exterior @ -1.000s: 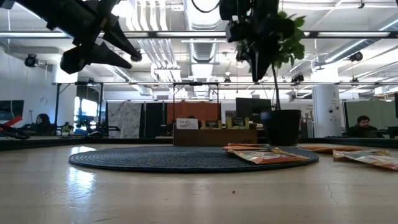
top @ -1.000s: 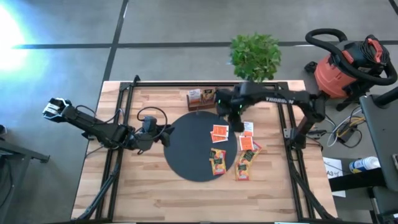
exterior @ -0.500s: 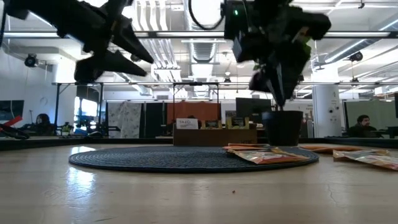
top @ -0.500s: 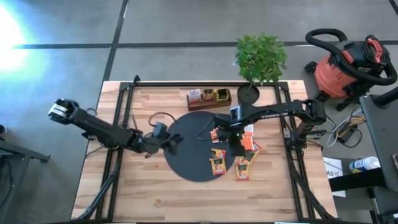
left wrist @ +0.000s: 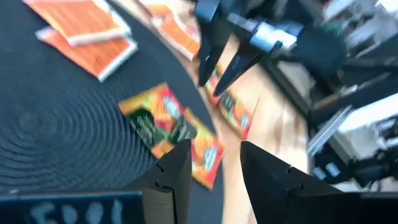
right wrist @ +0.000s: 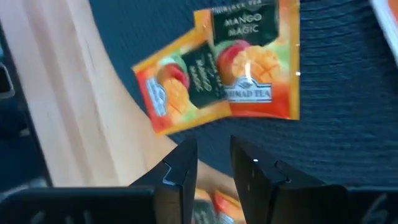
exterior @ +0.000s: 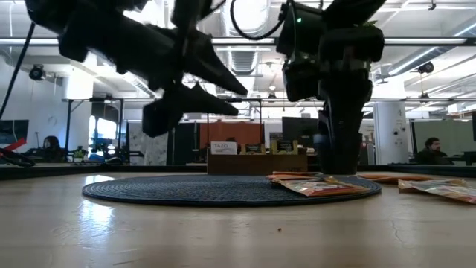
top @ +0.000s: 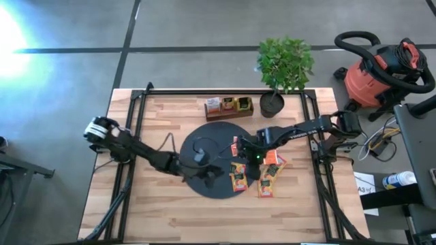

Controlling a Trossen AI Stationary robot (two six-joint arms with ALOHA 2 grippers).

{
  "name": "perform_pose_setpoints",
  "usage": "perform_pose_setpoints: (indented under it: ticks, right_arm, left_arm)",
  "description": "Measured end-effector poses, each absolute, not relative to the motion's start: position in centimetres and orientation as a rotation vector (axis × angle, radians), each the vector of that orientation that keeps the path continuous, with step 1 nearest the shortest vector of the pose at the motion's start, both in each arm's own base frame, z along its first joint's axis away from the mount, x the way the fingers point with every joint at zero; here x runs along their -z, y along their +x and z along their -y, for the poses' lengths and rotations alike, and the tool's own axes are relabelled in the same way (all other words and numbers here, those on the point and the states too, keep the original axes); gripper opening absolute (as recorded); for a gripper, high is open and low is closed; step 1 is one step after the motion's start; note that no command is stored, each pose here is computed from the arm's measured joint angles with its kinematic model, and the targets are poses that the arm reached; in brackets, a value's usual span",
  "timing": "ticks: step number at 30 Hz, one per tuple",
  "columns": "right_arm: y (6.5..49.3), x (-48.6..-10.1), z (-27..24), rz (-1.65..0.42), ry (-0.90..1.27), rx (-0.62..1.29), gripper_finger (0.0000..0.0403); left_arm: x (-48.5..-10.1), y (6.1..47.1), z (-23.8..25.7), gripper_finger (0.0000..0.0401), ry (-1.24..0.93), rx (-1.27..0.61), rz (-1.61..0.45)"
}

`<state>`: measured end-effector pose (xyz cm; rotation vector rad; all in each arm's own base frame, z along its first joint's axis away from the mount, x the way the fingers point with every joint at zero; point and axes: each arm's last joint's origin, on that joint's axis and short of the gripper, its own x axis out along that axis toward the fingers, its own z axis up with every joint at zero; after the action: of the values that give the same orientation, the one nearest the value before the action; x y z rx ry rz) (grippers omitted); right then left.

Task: Pick & Place Tea
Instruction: Put the orange tea bag into the middle section of the brown wooden organizer

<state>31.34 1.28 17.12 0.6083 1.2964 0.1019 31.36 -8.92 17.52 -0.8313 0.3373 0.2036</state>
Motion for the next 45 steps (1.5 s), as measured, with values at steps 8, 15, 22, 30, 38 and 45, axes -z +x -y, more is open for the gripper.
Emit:
perform_pose_setpoints:
  ticks: [8,15,22,30,38,45]
  right_arm:
    - [30.0,-17.0,-3.1,-1.2,0.635,-0.017,0.0093]
    - [29.6,-15.7,-4.2,-1.142,0.659,-0.012,0.0093]
    - [28.4,-15.2,-4.8,-1.157,0.619,-0.01,0.0093]
    - [28.6,-14.7,-4.7,-1.117,0.618,-0.005,0.0093]
    - [28.6,-14.6,-4.6,-1.1,0.673,0.036,0.0093]
    - [28.5,-14.5,-4.3,-1.115,0.771,0.108,0.0093]
  left_arm:
    - [-15.6,32.9,9.4,0.0126,-0.875,-0.26,-0.391]
    - [-14.8,32.6,9.0,0.0126,-0.989,-0.299,-0.402]
    - [-15.4,32.9,9.5,0.0126,-0.999,-0.186,-0.389]
    - [-13.9,34.2,10.0,0.0126,-1.01,-0.11,-0.389]
    - [-12.4,39.8,12.3,0.0126,-1.061,0.007,-0.407]
    - [-12.0,42.4,13.2,0.0126,-1.07,0.037,-0.451]
